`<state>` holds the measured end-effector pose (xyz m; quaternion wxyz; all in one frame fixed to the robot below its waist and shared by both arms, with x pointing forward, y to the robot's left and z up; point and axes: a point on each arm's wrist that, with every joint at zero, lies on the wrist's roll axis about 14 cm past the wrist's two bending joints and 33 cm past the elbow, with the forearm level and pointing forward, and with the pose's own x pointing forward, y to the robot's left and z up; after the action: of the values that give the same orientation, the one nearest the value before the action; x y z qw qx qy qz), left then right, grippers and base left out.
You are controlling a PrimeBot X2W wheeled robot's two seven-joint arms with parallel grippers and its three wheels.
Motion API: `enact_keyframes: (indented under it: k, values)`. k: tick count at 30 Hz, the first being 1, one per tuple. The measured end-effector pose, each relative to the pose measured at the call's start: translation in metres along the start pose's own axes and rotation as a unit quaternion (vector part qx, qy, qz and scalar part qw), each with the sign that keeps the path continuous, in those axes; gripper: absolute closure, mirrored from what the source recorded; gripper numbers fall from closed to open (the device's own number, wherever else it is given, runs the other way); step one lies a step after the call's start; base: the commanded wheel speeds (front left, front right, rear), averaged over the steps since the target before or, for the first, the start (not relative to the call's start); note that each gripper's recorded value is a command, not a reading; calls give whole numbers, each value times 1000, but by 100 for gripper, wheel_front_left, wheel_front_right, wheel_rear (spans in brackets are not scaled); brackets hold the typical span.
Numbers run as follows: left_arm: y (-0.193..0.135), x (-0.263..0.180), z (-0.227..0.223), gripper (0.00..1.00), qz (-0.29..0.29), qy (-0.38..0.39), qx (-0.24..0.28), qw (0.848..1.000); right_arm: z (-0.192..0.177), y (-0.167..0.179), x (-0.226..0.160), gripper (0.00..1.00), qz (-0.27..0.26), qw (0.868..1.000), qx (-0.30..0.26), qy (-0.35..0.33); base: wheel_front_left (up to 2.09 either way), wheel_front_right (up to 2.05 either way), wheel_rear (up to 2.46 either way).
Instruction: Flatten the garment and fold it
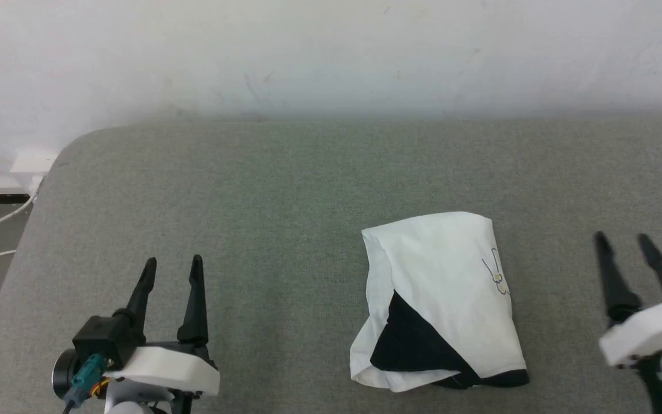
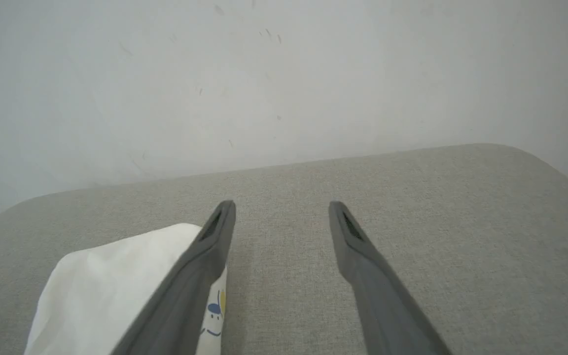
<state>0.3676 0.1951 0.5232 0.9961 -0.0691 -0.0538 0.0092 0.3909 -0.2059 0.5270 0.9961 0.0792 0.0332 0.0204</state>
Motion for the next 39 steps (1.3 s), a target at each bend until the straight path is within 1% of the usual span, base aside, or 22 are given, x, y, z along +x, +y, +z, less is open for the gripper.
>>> enact_keyframes:
  k: [4, 6, 8, 10, 13, 15, 17, 19, 20, 21, 24, 28, 33, 34, 35, 36, 39]
  values:
    - [4, 3, 1, 0, 8, -2, 0, 1000, -4, -47, -7, 0, -59, 998, 21, 24, 0, 0, 0]
    - [5, 4, 2, 0, 11, -4, 1, 1000, -12, -69, -10, 0, -85, 994, 37, 54, 0, 0, 0]
    - [7, 5, 2, 0, 13, -5, 3, 1000, -28, -86, -13, 0, -101, 988, 56, 102, 0, 0, 0]
    - [9, 5, 2, 0, 17, -5, 3, 1000, -50, -94, -16, 0, -107, 976, 92, 163, 0, 0, 0]
    - [11, 5, 3, 0, 22, -7, 3, 1000, -83, -91, -20, 0, -102, 949, 157, 254, 0, 0, 0]
    - [13, 4, 4, 0, 24, -8, 6, 1000, -95, -76, -17, 0, -83, 929, 224, 282, 0, 0, 0]
    - [14, 3, 5, 0, 24, -9, 8, 1000, -108, -55, -15, 0, -56, 910, 250, 325, 0, 0, 0]
    - [16, 2, 5, 0, 26, -10, 10, 1000, -115, -28, -9, 0, -22, 891, 294, 346, 0, 0, 0]
    - [17, 2, 5, 0, 27, -10, 10, 1000, -118, -15, -6, 0, -6, 884, 304, 356, 0, 0, 0]
    - [18, 1, 5, 0, 27, -9, 11, 1000, -120, -4, -3, 0, 8, 878, 310, 364, 0, 0, 0]
    - [21, 0, 5, 0, 32, -10, 10, 999, -122, 20, 7, 0, 38, 868, 322, 375, 0, 0, 0]
    - [23, -2, 4, 0, 37, -8, 8, 999, -131, 43, 15, 0, 61, 859, 326, 391, 0, 0, 0]
    - [28, -6, 2, 0, 48, -4, 8, 999, -151, 64, 9, 0, 78, 835, 326, 437, 0, 0, 0]
    - [29, -7, 2, 0, 49, -4, 9, 999, -152, 67, 10, 53, 82, 832, 325, 441, 0, 0, 0]
    - [29, -7, 2, 0, 48, -4, 8, 999, -153, 69, 10, 73, 84, 831, 324, 445, 0, 0, 0]
    - [30, -8, 2, 0, 48, -4, 9, 999, -154, 70, 10, 100, 86, 829, 324, 447, 0, 0, 0]
    - [30, -9, 3, 0, 48, -5, 12, 999, -155, 71, 10, 100, 87, 830, 316, 452, 0, 0, 0]
